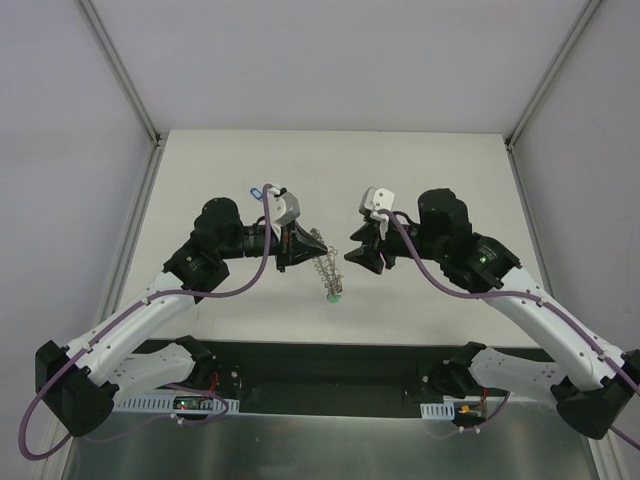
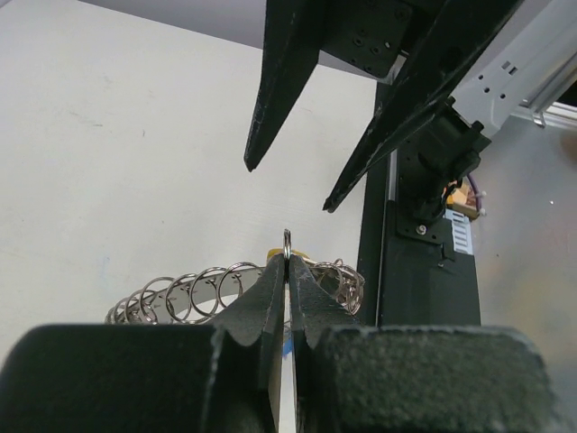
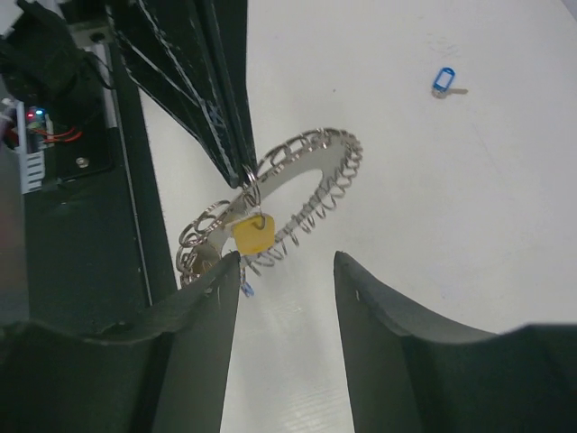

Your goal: Put the keys on the keyring

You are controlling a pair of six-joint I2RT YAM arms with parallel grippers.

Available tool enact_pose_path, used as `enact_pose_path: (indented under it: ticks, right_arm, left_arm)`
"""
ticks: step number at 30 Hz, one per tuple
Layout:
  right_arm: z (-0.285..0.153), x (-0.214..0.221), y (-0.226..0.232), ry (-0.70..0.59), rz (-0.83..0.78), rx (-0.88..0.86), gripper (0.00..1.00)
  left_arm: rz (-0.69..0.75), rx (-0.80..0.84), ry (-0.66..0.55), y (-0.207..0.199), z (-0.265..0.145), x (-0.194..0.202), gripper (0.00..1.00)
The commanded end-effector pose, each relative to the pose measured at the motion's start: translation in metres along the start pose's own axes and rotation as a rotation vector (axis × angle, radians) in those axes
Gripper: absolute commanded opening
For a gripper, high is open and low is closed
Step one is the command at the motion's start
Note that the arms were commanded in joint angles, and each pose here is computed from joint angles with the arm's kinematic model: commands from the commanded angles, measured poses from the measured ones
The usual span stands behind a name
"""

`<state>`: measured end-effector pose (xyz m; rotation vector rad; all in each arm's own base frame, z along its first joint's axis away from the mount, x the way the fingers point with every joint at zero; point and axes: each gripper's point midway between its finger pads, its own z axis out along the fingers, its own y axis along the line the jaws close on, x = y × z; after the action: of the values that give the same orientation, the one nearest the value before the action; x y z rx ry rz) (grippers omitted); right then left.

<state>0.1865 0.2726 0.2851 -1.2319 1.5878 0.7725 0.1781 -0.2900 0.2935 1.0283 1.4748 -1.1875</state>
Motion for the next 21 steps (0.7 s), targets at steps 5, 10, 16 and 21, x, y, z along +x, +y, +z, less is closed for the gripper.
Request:
enact_pose_path:
  ticks: [5, 10, 16, 21]
  right_arm:
    - [-0.002, -0.035, 0.030, -0.069, -0.030, -0.247, 0.47]
    - [0.000, -0.031, 0.031, -0.051, -0.027, -0.269, 0.43]
    - [0.001, -0.029, 0.032, -0.046, -0.019, -0.289, 0.36]
    - [0.002, -0.031, 0.035, -0.052, -0.016, -0.316, 0.32]
  left_arm:
    - [0.145, 0.108, -0.066, -0.023, -0.005, -0.032, 0.00]
    - [0.159, 0.133, -0.072, -0.028, -0.006, -0.037, 0.00]
    - [0.164, 0.157, -0.074, -0.033, -0.007, -0.039, 0.00]
    - [0.167, 0.158, -0.078, -0.034, -0.007, -0.041, 0.00]
